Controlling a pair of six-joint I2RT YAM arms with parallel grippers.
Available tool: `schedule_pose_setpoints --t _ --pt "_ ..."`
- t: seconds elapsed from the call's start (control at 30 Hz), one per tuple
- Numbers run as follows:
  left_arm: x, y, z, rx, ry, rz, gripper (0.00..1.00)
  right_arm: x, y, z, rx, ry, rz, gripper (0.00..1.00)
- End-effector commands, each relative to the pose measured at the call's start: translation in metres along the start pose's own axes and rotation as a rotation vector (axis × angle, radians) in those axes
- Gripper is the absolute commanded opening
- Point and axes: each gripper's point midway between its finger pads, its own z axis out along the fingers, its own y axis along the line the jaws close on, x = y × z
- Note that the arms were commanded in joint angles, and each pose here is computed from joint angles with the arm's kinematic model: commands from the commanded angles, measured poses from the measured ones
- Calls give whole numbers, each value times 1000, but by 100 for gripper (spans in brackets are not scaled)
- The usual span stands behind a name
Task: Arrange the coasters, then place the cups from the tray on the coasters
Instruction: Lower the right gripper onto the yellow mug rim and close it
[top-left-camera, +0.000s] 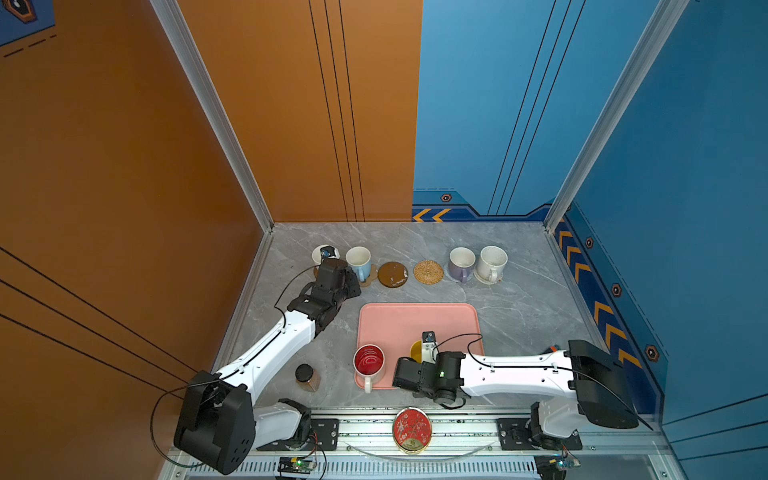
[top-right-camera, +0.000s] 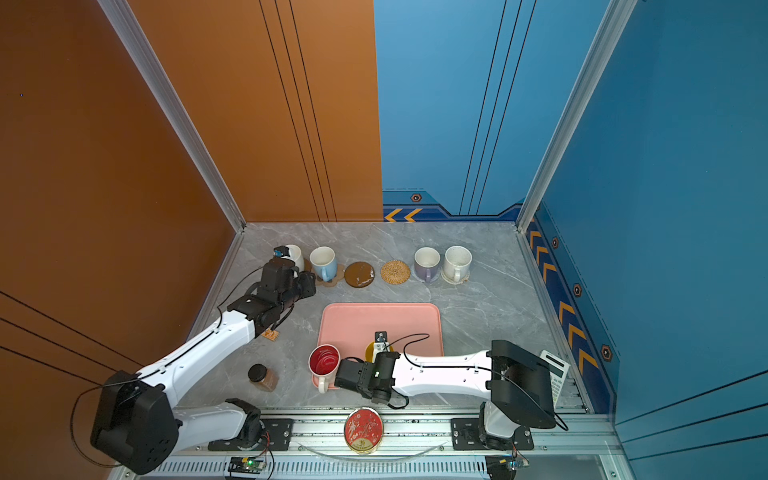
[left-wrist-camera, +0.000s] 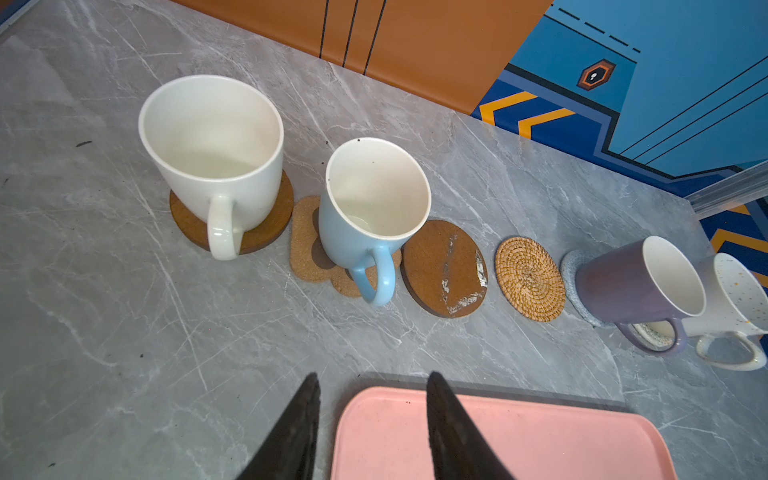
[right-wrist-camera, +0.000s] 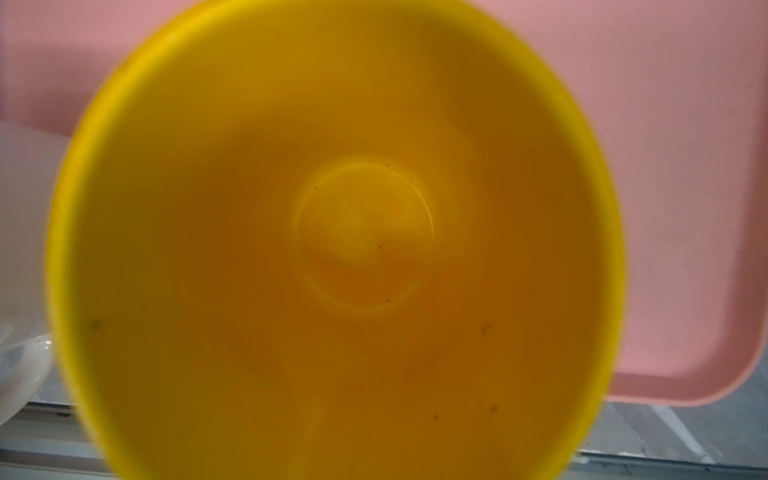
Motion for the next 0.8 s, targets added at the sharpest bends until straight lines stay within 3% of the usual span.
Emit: schedule_pose_setpoints --t 0.0,0.23,0.33,0.77 --pt "-1 2 -3 10 -4 -15 44 -8 -7 -2 43 -23 18 26" --pt "-2 2 -3 10 -5 -15 44 -8 -10 -2 56 -21 19 12" --pt "-2 3 -2 8 -4 -16 44 -9 -10 -2 60 -24 15 0" --pt "-1 5 -1 4 -1 -18 44 -31 0 -21 46 -135 -62 0"
